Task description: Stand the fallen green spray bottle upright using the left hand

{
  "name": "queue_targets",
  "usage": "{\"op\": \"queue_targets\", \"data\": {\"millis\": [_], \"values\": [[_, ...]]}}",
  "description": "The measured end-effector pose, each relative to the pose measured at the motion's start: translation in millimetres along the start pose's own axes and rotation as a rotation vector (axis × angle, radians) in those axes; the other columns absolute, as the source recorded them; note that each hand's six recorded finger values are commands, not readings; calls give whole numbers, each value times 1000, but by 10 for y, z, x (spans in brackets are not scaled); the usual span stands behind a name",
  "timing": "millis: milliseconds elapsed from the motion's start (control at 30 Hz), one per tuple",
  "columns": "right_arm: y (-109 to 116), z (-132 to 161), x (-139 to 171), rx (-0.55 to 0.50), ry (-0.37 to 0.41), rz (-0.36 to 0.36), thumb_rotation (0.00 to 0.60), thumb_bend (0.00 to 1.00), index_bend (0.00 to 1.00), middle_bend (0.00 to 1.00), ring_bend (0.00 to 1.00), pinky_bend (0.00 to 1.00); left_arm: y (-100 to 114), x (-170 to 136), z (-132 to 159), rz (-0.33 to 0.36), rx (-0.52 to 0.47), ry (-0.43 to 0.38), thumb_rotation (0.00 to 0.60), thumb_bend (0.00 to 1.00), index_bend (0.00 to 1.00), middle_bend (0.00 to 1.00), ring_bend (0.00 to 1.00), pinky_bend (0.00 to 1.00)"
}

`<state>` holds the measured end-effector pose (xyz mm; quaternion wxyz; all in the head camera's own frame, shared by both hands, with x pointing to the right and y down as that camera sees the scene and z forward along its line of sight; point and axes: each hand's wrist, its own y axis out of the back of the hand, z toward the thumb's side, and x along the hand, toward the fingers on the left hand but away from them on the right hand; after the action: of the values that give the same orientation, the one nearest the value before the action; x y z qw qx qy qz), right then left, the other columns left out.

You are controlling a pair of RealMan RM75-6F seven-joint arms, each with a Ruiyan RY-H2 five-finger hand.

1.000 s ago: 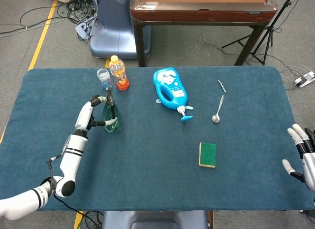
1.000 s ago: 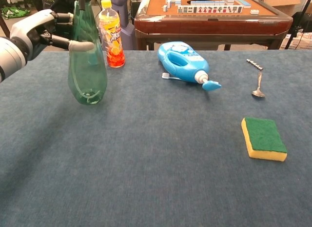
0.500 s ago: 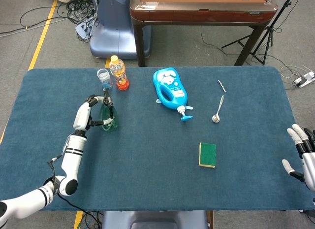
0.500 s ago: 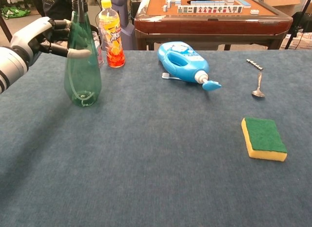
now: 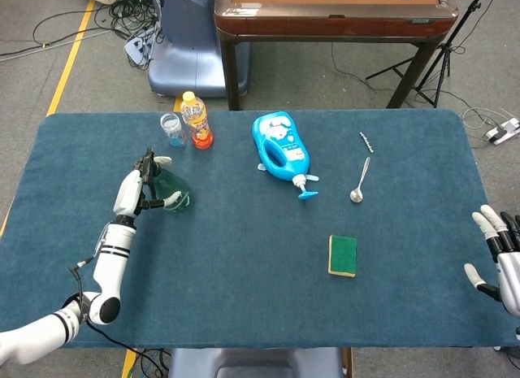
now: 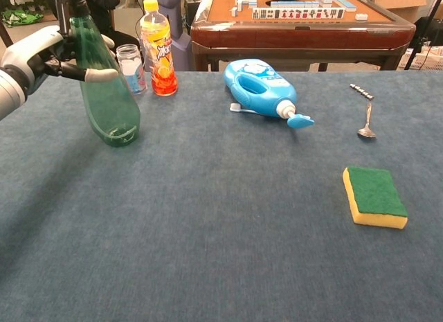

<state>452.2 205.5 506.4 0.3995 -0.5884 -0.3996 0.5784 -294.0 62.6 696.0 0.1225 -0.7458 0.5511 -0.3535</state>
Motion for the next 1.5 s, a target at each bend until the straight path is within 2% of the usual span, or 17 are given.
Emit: {"op": "queue_targets", "data": {"millis": [233, 400, 667, 967, 1167, 1500], "values": [[11, -3, 7, 2, -3, -2, 600, 262, 100, 90, 0, 0, -34, 7, 30, -34, 14, 2, 491, 206, 162, 165, 1, 0], [8, -9, 8, 1, -6, -2, 600, 262, 100, 90, 0, 0, -53, 4, 51, -68, 30, 17, 411, 206, 126, 137, 0, 0], [5, -20, 6, -1, -7, -2, 600, 262, 100, 90, 0, 0, -28, -16, 39, -75, 26, 34, 375, 206, 55, 76, 0, 0], [15, -20, 8, -3, -4, -6, 600, 261, 100, 90, 0, 0, 71, -79, 40, -85, 43, 30, 341, 206, 48, 60, 0, 0], [9, -20, 9, -3, -3, -4, 600, 262, 100, 90, 0, 0, 180, -199, -34, -100, 73, 31, 295, 206, 48, 59, 0, 0], [9, -23, 6, -3, -2, -3, 600, 262, 100, 90, 0, 0, 418, -358, -219, -98, 105, 69, 279, 206, 48, 57, 0, 0]]}}
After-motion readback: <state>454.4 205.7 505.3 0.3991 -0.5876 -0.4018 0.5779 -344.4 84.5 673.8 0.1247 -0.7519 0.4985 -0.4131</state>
